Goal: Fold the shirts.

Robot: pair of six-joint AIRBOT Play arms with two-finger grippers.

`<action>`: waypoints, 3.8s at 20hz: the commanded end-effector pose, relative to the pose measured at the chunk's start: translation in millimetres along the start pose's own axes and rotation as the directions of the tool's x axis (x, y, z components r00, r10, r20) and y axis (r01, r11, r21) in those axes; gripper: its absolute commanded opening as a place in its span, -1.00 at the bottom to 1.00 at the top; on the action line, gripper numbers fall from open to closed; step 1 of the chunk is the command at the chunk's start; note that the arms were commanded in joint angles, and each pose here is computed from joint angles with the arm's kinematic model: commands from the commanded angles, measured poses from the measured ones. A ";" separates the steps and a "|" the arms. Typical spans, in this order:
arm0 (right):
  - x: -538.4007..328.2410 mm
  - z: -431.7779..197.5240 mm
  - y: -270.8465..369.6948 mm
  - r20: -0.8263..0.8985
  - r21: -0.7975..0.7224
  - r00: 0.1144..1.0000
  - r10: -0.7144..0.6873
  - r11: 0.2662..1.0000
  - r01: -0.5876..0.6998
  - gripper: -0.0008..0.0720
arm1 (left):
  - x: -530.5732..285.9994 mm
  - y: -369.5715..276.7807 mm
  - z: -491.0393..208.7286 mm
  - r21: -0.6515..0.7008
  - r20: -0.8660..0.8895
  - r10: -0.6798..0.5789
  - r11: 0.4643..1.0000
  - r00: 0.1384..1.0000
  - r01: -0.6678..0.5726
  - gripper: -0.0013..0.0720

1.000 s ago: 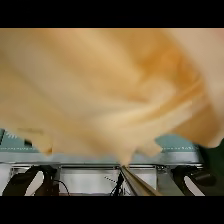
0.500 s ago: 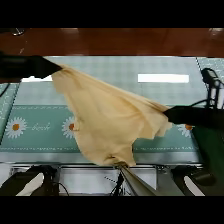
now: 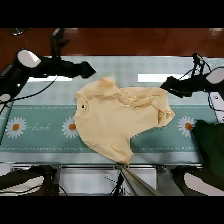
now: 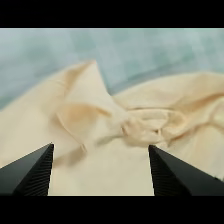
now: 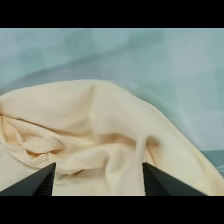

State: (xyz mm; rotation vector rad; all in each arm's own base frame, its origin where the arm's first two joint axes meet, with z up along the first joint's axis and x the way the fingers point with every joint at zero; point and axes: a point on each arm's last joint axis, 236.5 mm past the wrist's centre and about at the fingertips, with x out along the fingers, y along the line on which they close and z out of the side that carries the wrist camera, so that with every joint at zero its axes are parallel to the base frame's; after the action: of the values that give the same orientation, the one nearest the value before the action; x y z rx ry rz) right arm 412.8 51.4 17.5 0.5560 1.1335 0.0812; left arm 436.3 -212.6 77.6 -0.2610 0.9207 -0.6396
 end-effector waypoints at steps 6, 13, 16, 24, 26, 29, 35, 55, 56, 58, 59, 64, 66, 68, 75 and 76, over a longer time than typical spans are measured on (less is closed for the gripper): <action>-91.8 -25.2 -137.8 -0.163 0.014 0.952 -0.258 0.964 0.264 0.73 | -90.7 112.0 -155.2 -0.363 -0.498 0.061 0.891 0.865 -0.272 0.94; -29.6 -165.3 -86.2 -0.163 0.238 0.980 0.111 0.969 -0.070 0.73 | -53.5 35.7 -274.1 -0.688 -0.327 -0.273 0.725 0.905 -0.030 0.94; -33.2 -172.8 -80.9 -0.151 0.224 0.981 0.121 0.971 -0.085 0.73 | -48.1 26.1 -300.2 -0.713 -0.347 -0.303 0.700 0.888 -0.040 0.95; -35.5 -170.7 -79.0 -0.136 0.236 0.983 0.121 0.968 -0.087 0.73 | -12.8 -23.2 -320.8 -0.604 -0.420 -0.311 0.797 0.853 -0.006 0.94; -35.1 -169.1 -79.8 -0.130 0.236 0.984 0.118 0.968 -0.085 0.73 | 0.2 -33.5 -317.9 -0.588 -0.399 -0.297 0.809 0.867 0.007 0.94; -33.7 -160.4 -84.0 -0.093 0.253 0.991 0.100 0.965 -0.074 0.73 | 15.7 -43.0 -313.4 -0.577 -0.364 -0.271 0.817 0.891 0.013 0.94; -24.0 -139.9 -88.4 -0.025 0.305 0.994 0.105 0.948 -0.092 0.73 | 23.5 -50.6 -282.5 -0.468 -0.301 -0.262 0.878 0.917 0.097 -0.87; 59.3 -144.9 -75.6 -0.189 0.280 0.976 0.112 0.958 -0.055 -0.90 | 23.4 -57.9 -263.6 -0.451 -0.275 -0.275 0.883 0.921 0.129 -0.87; 57.8 -139.0 -71.9 -0.186 0.258 0.975 0.118 0.964 -0.068 -0.91 | 23.1 -58.3 -262.9 -0.450 -0.274 -0.277 0.883 0.921 0.131 -0.87; 38.7 -111.6 -55.1 -0.169 0.174 0.975 0.141 0.978 -0.112 -0.92 | 16.0 -58.0 -240.1 -0.458 -0.239 -0.302 0.873 0.923 0.167 -0.87; 19.7 -86.5 -42.4 -0.137 0.102 0.980 0.143 0.986 -0.129 -0.92 | 8.3 -57.2 -217.0 -0.460 -0.201 -0.321 0.865 0.925 0.200 -0.87; -153.2 66.3 49.3 0.271 -0.201 0.951 0.147 0.975 -0.093 -0.92 | -105.7 -57.1 -11.9 -0.202 0.210 -0.295 0.920 0.932 0.336 -0.88; -243.9 98.9 99.5 0.433 -0.309 0.876 0.213 0.948 -0.078 -0.92 | -185.5 -77.7 64.6 -0.069 0.391 -0.271 0.944 0.880 0.322 -0.88; -331.3 103.2 144.7 0.556 -0.408 0.779 0.289 0.912 -0.047 -0.92 | -274.9 -112.9 119.4 0.114 0.550 -0.263 0.964 0.793 0.241 -0.88; -511.1 -16.4 181.5 0.792 -0.485 0.514 0.331 0.851 0.200 -0.92 | -484.1 -192.9 128.9 0.245 0.840 -0.008 0.897 0.542 -0.367 -0.88; -520.7 -36.0 173.4 0.813 -0.461 0.497 0.303 0.857 0.231 -0.92 | -500.9 -191.0 118.8 0.178 0.869 0.078 0.873 0.489 -0.455 -0.88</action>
State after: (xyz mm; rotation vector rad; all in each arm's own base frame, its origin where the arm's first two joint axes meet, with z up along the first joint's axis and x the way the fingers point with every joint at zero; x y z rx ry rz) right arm 262.7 43.6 503.1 0.1256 0.1136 0.2155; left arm 284.1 -88.3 532.9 -0.1916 -0.0634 -0.5503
